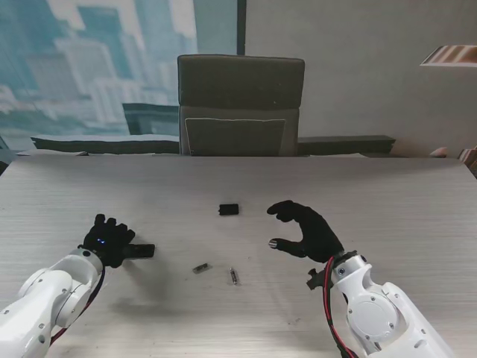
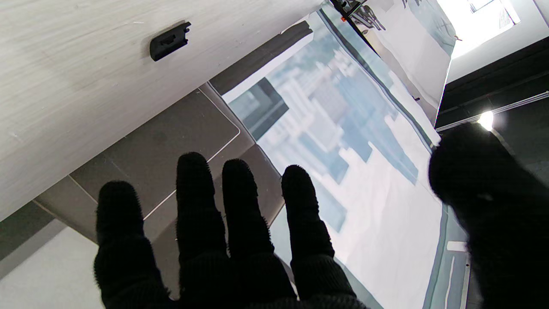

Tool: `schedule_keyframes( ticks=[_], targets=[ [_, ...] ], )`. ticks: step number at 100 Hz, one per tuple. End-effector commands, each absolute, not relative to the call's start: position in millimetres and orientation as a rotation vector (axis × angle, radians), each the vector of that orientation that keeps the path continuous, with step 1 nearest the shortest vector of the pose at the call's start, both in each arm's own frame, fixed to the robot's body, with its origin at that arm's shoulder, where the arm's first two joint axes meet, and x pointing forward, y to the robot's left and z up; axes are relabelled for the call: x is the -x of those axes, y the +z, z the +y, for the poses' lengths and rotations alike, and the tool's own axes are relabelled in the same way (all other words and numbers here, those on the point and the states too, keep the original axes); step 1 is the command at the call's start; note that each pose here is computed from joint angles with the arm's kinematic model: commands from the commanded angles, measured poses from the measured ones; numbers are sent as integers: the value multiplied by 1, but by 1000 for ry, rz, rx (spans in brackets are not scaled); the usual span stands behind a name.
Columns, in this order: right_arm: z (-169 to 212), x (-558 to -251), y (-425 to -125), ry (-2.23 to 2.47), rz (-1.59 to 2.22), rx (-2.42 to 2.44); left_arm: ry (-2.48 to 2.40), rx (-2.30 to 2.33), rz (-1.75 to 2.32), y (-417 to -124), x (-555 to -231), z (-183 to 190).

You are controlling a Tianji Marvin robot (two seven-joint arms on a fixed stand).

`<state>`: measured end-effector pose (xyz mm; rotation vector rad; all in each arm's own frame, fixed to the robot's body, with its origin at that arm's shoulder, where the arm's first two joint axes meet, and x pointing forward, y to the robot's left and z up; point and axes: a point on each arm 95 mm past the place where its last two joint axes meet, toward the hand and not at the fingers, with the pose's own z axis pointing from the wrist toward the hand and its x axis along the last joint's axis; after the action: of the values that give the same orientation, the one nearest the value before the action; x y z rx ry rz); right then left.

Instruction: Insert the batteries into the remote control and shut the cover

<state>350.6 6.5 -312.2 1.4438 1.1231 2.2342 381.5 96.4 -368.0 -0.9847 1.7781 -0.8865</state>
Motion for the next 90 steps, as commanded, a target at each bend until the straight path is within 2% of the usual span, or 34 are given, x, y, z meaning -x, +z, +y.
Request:
schedule_keyframes(
  ticks=[1,44,90],
  targets=[
    [10,-349,-313,2238,1130,-1458,-928,995,1819,-370,-387,77],
    [12,-354,-313,2258,1122,-1514,-1010,904,1886,-354,-438,2],
    [25,-356,-323,2212,1174,-1595,-1043,918,1992,-367,-451,-27]
  ],
)
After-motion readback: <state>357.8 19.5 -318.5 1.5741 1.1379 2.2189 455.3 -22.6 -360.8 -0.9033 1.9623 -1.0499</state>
